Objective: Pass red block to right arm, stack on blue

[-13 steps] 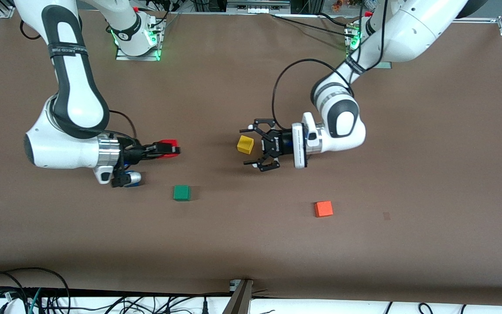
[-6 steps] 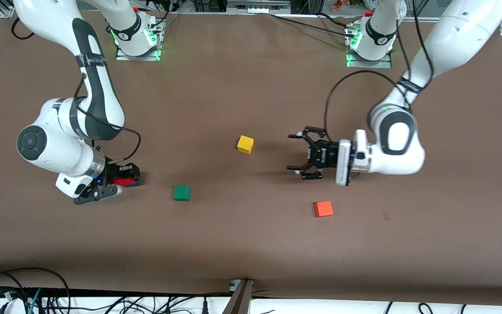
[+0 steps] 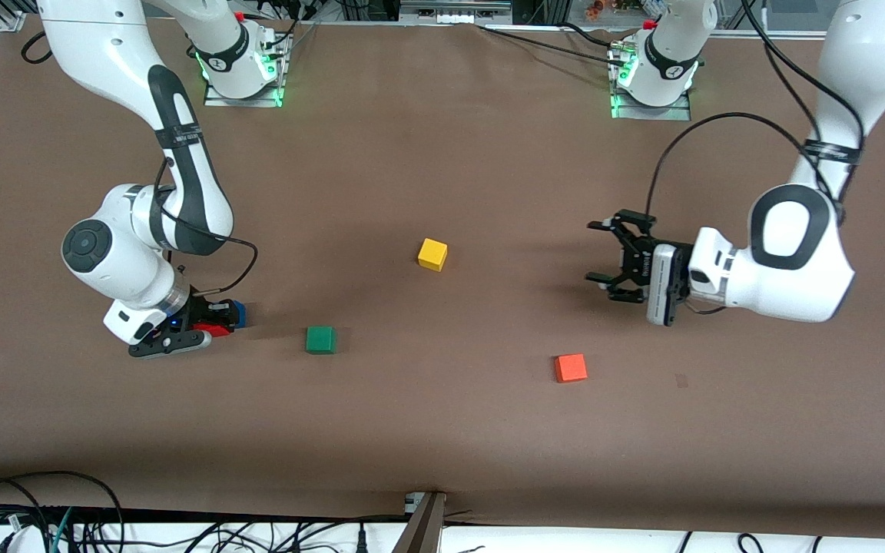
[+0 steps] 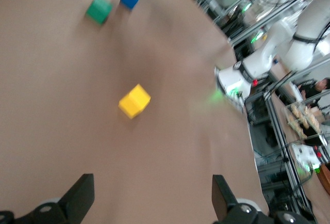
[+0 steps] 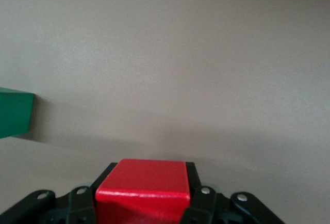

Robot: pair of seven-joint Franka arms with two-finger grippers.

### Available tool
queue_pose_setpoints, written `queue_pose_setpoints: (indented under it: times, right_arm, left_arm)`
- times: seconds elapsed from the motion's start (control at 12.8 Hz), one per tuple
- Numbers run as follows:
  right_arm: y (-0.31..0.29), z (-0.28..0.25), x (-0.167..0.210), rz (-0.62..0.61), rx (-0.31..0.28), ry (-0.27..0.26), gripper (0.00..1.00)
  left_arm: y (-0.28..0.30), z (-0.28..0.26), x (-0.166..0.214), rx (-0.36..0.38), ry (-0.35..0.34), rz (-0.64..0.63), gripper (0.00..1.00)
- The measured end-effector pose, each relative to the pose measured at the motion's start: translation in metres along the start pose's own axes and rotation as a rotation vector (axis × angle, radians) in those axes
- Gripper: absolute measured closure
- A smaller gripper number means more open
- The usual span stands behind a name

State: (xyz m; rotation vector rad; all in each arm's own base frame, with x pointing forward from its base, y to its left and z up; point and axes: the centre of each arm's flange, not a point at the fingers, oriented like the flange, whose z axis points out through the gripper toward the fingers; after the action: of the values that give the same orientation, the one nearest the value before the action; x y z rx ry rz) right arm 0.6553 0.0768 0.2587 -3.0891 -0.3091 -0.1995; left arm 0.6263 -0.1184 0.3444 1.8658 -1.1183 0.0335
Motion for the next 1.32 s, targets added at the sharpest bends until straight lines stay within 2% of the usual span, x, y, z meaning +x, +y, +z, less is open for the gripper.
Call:
queue_pose_setpoints:
  times: [0.16, 0.31, 0.39, 0.47, 0.62, 0.78, 0.94, 1.09, 1.25, 1.32]
  right_arm:
    - [0.005, 0.004, -0.005, 0.009, -0.005, -0.011, 0.44]
    - [0.01, 0.011, -0.012, 0.018, -0.009, -0.022, 0.44]
    - [0.011, 0.016, -0.017, 0.023, -0.013, -0.025, 0.44]
    - [0.012, 0.021, -0.023, 0.026, -0.017, -0.028, 0.44]
    - [0.013, 0.028, -0.03, 0.03, -0.021, -0.035, 0.44]
    - [0.013, 0.029, -0.031, 0.031, -0.021, -0.038, 0.44]
    - [0.012, 0.028, -0.031, 0.029, -0.02, -0.036, 0.44]
    - [0.009, 0.025, -0.03, 0.031, -0.018, -0.031, 0.44]
    - [0.007, 0.022, -0.029, 0.034, -0.017, -0.027, 0.44]
    - [0.007, 0.023, -0.029, 0.034, -0.017, -0.027, 0.44]
  left_arm:
    - [0.008, -0.016, 0.001, 0.042, -0.12, -0.132, 0.0]
    - [0.02, -0.032, 0.001, 0.128, -0.236, -0.249, 0.0]
    - [0.029, -0.042, -0.001, 0.197, -0.307, -0.32, 0.0]
    - [0.041, -0.055, 0.0, 0.3, -0.379, -0.384, 0.0]
    - [0.076, -0.08, 0.008, 0.486, -0.468, -0.484, 0.0]
    - [0.115, -0.099, 0.018, 0.645, -0.478, -0.623, 0.0]
    - [0.152, -0.107, 0.032, 0.784, -0.439, -0.759, 0.0]
    - [0.182, -0.122, 0.037, 0.889, -0.392, -0.838, 0.0]
    - [0.2, -0.156, 0.026, 0.966, -0.312, -0.877, 0.0]
    - [0.205, -0.173, 0.02, 1.008, -0.248, -0.877, 0.0]
